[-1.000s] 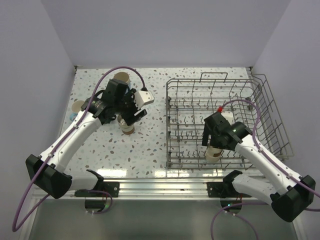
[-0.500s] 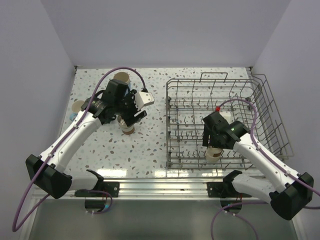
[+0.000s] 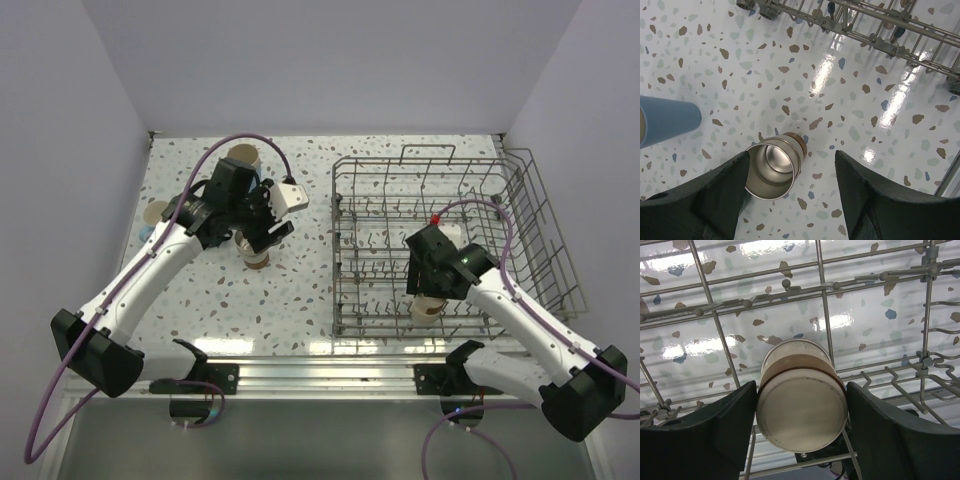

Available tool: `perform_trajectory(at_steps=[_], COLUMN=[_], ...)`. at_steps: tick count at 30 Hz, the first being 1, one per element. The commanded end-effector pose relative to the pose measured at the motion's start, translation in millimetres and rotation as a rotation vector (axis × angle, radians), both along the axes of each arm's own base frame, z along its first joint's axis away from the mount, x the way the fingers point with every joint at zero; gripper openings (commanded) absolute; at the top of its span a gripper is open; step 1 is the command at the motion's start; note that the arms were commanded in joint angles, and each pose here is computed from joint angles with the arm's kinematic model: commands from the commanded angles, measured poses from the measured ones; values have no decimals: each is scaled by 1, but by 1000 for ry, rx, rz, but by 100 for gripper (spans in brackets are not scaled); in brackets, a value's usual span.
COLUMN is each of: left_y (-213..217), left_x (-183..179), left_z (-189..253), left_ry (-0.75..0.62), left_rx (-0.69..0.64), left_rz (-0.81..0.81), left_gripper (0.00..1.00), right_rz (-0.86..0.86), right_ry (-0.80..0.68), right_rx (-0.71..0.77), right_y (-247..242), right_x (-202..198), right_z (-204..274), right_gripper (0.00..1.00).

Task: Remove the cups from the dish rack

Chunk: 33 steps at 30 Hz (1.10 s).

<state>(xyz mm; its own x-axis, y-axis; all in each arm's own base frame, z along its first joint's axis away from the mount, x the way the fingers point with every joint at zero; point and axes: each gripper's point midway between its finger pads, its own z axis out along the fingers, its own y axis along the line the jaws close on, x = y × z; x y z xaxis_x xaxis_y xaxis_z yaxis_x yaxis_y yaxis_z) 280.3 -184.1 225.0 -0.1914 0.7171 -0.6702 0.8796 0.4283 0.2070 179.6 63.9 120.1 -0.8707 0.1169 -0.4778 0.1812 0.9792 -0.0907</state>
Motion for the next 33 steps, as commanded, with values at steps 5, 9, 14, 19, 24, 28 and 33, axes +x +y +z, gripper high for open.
perform_trajectory(at_steps=[5, 9, 14, 19, 24, 28, 33], left_y=[-5, -6, -6, -7, -25, -36, -69], left_x=[4, 8, 9, 17, 21, 27, 16], left_z=[22, 23, 25, 34, 41, 52, 78], left_ry=[-51, -56, -56, -64, 1, 61, 153], left_rx=[-40, -45, -50, -99, -240, -422, -690], left_rz=[-17, -5, 2, 24, -22, -61, -198], left_gripper=[72, 73, 72, 72, 72, 71, 75], right_rz=[8, 35, 34, 50, 97, 136, 189], right_ry=[-109, -157, -205, -299, -357, -499, -628], right_rx=[19, 42, 31, 51, 119, 248, 415], right_y=[0, 4, -2, -1, 20, 52, 92], right_x=[14, 19, 21, 31, 50, 80, 109], right_z=[42, 69, 96, 134, 158, 196, 235], right_gripper=[25, 21, 21, 20, 20, 19, 17])
